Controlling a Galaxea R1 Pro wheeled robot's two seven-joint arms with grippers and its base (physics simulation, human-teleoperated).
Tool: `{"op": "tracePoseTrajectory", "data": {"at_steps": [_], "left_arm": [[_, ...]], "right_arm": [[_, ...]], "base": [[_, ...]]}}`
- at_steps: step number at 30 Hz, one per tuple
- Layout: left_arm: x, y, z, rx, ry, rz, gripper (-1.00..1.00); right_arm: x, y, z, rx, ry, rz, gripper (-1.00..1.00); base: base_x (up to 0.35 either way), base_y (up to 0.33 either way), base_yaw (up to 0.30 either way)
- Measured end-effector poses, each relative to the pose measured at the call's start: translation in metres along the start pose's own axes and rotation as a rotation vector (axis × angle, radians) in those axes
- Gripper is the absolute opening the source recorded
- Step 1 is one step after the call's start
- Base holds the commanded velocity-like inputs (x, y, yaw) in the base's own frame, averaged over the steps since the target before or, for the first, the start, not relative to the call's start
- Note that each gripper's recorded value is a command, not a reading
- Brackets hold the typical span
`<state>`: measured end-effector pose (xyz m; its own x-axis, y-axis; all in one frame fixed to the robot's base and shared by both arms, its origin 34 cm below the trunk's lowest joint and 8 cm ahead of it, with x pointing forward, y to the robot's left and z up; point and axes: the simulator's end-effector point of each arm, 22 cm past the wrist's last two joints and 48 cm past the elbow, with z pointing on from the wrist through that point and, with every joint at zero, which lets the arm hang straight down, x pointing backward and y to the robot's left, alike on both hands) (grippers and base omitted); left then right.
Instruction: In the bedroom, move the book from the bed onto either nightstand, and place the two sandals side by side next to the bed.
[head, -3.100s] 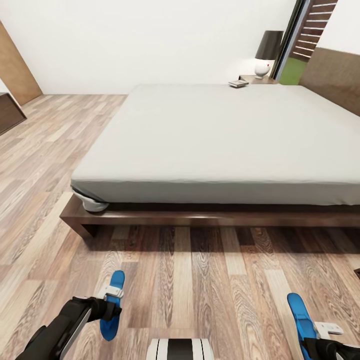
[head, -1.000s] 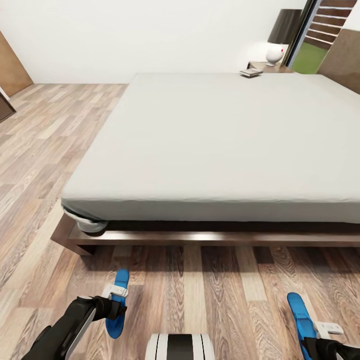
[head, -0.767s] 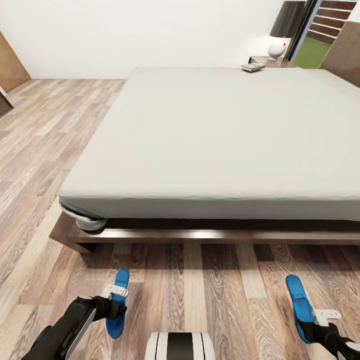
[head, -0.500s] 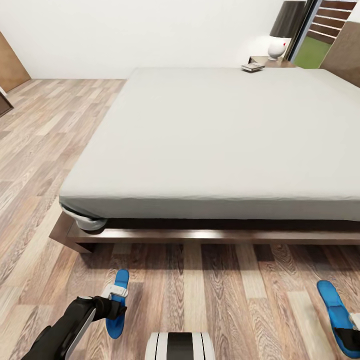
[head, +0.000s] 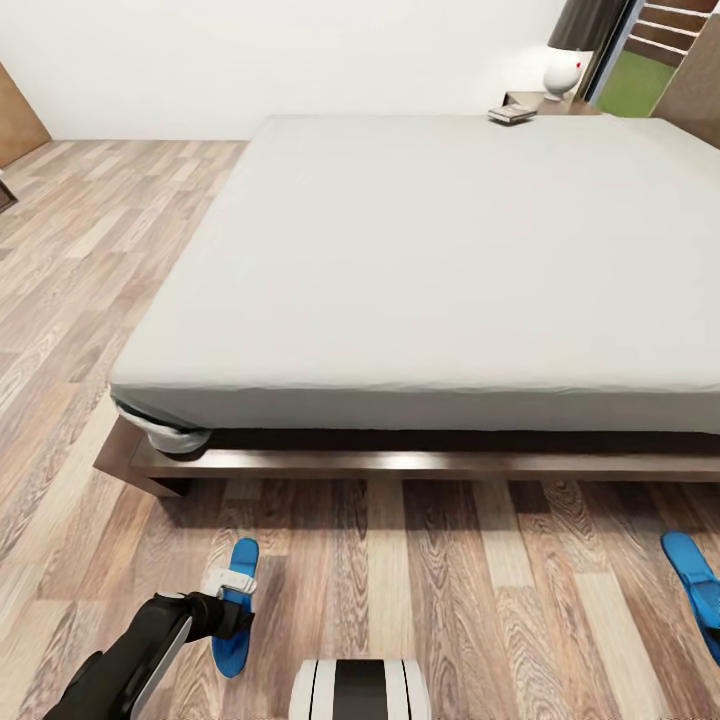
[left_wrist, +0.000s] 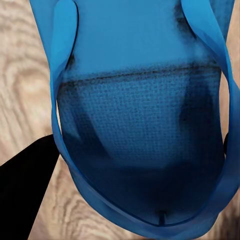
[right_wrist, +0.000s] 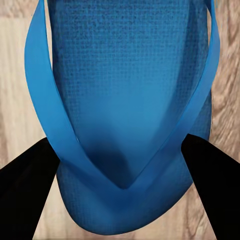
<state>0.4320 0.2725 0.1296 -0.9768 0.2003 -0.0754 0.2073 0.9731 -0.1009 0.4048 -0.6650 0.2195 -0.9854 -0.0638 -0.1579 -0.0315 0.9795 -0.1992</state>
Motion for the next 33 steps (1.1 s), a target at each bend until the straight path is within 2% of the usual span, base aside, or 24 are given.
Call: {"op": "tracePoseTrajectory", "data": {"at_steps": [10,12,17,19,24,28,33], "left_arm": [[0.016,0.002,0.014,0.000,0.038,-0.007,-1.00],[0.018,0.010,0.014,-0.020,0.042,-0.006,-1.00],[0.017,0.038,0.011,-0.144,0.040,-0.003,-1.00],[0.017,0.044,0.011,-0.173,0.038,-0.005,-1.00],[0.014,0.045,0.010,-0.191,0.030,-0.003,-1.00],[0.003,0.042,0.010,-0.195,-0.011,0.002,-1.00],[-0.015,0.046,0.003,-0.301,-0.049,-0.008,-1.00]], "right_arm": [[0.014,0.006,0.013,-0.005,0.041,-0.010,-1.00],[0.016,0.006,0.014,-0.005,0.045,-0.011,-1.00],[0.016,0.006,0.014,-0.004,0.044,-0.011,-1.00],[0.016,0.006,0.014,-0.003,0.044,-0.012,-1.00],[0.017,0.006,0.014,-0.002,0.044,-0.012,-1.00],[0.018,0.006,0.014,-0.002,0.044,-0.012,-1.00],[0.019,0.005,0.015,-0.001,0.046,-0.014,-1.00]], "base": [[0.000,0.000,0.000],[0.000,0.000,0.000],[0.000,0.000,0.000],[0.000,0.000,0.000],[0.000,0.000,0.000],[0.000,0.000,0.000],[0.000,0.000,0.000]]}}
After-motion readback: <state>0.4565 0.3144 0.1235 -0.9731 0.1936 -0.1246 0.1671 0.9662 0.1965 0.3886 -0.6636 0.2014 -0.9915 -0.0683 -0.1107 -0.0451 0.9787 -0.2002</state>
